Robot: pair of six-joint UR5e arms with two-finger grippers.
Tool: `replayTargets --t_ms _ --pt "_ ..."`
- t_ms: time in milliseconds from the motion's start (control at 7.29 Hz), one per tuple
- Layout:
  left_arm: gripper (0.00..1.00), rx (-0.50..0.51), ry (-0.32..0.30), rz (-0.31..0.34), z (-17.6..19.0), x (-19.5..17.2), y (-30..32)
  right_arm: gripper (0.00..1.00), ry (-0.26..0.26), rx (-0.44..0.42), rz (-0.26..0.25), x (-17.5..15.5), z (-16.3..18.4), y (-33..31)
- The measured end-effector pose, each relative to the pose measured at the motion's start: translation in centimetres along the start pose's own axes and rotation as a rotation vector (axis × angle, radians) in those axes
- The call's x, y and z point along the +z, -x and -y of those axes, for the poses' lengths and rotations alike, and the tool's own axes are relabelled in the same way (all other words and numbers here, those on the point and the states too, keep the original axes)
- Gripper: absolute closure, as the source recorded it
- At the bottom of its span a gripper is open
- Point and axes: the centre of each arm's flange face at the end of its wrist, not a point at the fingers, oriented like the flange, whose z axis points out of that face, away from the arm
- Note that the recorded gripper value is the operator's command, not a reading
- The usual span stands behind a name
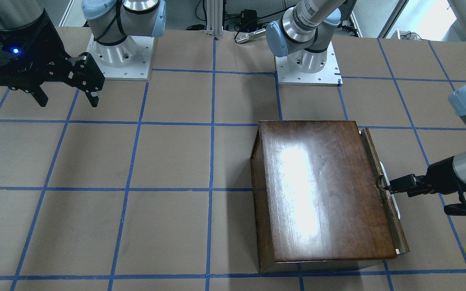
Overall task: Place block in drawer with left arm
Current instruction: 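Pull the drawer outward from the cabinet with the left gripper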
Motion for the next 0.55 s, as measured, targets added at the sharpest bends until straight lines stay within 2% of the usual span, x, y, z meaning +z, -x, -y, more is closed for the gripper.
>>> replayTargets --t_ms 549 --pt "0.0 -0.001 -0.01 -0.002 -0.4 -0.6 2.0 0.0 0.0 0.0 0.0 0.0 0.0 0.0"
